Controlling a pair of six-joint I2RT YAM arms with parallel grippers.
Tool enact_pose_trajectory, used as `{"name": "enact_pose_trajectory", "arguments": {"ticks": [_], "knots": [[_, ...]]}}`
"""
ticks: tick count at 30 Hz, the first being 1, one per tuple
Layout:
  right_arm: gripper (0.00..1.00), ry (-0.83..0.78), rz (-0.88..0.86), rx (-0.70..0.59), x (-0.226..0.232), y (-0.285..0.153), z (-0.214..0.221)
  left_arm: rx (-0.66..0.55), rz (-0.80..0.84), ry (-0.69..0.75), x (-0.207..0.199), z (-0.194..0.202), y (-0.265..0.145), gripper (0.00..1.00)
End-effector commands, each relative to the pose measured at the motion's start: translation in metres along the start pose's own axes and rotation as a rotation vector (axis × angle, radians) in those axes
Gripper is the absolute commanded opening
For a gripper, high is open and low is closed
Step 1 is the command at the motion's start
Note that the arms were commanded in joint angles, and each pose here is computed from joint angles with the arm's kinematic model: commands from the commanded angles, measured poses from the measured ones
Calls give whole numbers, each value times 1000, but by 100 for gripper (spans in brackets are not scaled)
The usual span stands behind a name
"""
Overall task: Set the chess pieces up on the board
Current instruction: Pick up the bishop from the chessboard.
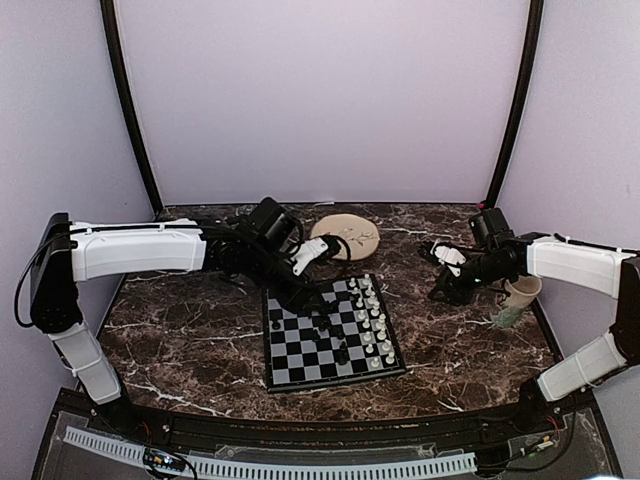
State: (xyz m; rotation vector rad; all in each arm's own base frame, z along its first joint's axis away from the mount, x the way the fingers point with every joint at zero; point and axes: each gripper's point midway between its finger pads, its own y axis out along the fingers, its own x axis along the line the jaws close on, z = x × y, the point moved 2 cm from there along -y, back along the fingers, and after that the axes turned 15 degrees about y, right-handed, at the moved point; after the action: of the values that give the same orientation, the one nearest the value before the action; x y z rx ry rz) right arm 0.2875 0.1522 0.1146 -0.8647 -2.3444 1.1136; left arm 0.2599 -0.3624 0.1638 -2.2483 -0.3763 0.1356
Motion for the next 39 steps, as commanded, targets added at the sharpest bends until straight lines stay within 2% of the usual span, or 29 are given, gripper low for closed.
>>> {"name": "enact_pose_trajectory", "arguments": {"ticks": [1,6,11,28,39], "knots": [[46,-17,2,-17,0,-3,-8,130,61,19,-17,29,9,48],[46,-16,3,-13,0,-2,-7,210,121,38,-33,45,27,46],[46,-17,5,-9,0,-2,-5,288,111,67,-39,59,48,45],[46,-17,1,-2,-1,0,-4,253,14,45,-24,54,59,42],[46,-15,-1,4,0,1,-3,227,32,42,-27,49,58,24]]}}
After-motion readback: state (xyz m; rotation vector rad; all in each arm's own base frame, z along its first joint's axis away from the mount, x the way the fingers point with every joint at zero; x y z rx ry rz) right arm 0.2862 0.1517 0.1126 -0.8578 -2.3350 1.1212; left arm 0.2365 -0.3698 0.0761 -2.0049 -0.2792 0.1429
